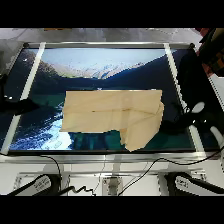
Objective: Fold the clothes and pants, and hang the long-sleeved shirts on hangers.
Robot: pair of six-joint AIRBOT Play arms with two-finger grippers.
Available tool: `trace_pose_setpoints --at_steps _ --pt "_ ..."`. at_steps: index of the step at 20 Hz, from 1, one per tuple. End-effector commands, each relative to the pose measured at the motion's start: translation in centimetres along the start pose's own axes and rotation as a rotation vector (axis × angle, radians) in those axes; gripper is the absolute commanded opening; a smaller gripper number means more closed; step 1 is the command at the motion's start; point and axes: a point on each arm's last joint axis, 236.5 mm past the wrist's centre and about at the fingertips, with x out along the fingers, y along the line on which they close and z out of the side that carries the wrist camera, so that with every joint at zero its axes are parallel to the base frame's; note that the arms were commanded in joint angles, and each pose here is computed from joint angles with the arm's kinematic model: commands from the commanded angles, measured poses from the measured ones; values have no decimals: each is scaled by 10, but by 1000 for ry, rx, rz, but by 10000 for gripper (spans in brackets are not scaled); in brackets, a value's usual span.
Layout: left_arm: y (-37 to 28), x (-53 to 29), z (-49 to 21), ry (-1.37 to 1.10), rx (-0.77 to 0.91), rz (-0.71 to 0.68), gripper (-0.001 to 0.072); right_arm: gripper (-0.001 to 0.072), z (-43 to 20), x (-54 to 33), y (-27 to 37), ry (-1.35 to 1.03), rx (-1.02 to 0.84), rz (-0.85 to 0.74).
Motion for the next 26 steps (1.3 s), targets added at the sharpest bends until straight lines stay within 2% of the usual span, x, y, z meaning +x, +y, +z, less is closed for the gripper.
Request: trace_pose_setpoints --at_steps 1,4,7,9,10,13,16,22,23,25,26 --pt "13 9 -33 38 -84 -5 477 386 -20 44 26 -59 127 188" --pt "11 36 -71 125 -143 -43 477 375 -11 51 36 -127 167 258" --pt "10 63 -112 198 -209 -65 478 207 -2 52 29 -168 167 234" --pt "5 80 -131 206 -269 -89 478 141 4 51 28 -197 147 231" --pt "1 87 -135 195 -304 -110 478 26 7 49 33 -213 121 251" --pt "-10 103 -134 126 -412 -163 479 16 18 38 57 -267 59 351" --pt "-15 111 -140 124 -397 -171 479 16 27 32 66 -304 83 399" --pt "-40 128 -118 60 -305 -170 477 16 28 31 66 -314 38 392" --pt "-44 133 -115 53 -277 -159 440 16 30 29 67 -320 34 392" --pt "-54 140 -111 43 -229 -146 127 16 34 23 68 -331 12 385" --pt "-60 141 -111 47 -214 -154 27 15 35 19 68 -331 -20 368"
